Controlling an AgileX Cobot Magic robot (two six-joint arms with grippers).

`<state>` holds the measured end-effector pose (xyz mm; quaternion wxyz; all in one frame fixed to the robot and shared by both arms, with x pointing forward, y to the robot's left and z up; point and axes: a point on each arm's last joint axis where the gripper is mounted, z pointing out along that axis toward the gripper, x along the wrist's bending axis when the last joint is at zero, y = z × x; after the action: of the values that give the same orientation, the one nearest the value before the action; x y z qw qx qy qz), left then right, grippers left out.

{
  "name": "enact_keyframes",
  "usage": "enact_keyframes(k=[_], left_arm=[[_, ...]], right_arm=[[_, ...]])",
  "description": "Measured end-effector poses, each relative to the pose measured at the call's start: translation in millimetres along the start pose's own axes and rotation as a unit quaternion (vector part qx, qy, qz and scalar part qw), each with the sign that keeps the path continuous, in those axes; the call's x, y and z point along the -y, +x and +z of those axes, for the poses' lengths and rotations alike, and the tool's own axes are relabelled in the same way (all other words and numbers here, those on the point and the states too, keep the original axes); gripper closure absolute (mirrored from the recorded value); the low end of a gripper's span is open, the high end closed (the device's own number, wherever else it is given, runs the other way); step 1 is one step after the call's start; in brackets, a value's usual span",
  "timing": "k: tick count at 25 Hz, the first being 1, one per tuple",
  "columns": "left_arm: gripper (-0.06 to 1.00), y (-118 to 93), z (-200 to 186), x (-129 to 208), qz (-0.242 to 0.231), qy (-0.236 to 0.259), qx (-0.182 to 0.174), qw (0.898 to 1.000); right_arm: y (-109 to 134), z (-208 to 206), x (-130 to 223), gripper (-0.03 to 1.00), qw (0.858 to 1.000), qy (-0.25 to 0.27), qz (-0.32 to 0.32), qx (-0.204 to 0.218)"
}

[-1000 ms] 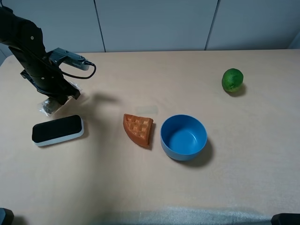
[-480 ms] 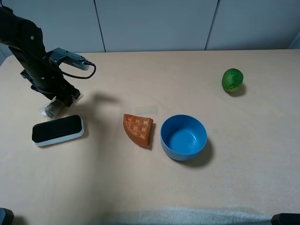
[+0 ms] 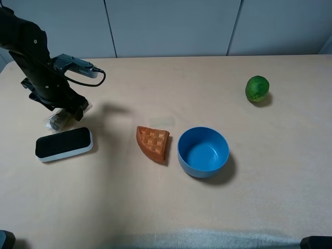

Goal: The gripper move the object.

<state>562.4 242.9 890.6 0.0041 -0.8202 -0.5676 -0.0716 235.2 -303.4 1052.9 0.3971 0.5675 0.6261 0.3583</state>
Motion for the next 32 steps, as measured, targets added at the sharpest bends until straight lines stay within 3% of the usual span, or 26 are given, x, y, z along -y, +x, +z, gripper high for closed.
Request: enact_keyframes(k=[5,14,20,25,32], left_arm=[[0.12,2.1,-17.9,0.7,-0.005,-0.016,-0.004,1.0],[0.12,14.3,-123.4,19.8,-0.039,-0.149,-0.028,0.988],[0.12,19.3,-195.3,68.9,-0.073,-0.202,-0.043,0.976],[0.12,36.0,-244.2,129.1,-0.137,-0.248,-0.075,0.956],[0.12,25.0,-264.9,200.5,-0.172,-0.29,-0.098,0.936]], right_arm=[[0.0,0.0,0.0,0.27,1.0,0.0,0.0,0.0],[0.0,0.0,0.0,0.27,1.0,0.0,0.0,0.0],[0.0,0.0,0.0,0.27,1.0,0.0,0.0,0.0],[0.0,0.0,0.0,0.27,1.0,0.0,0.0,0.0],[0.0,0.0,0.0,0.27,1.0,0.0,0.0,0.0]])
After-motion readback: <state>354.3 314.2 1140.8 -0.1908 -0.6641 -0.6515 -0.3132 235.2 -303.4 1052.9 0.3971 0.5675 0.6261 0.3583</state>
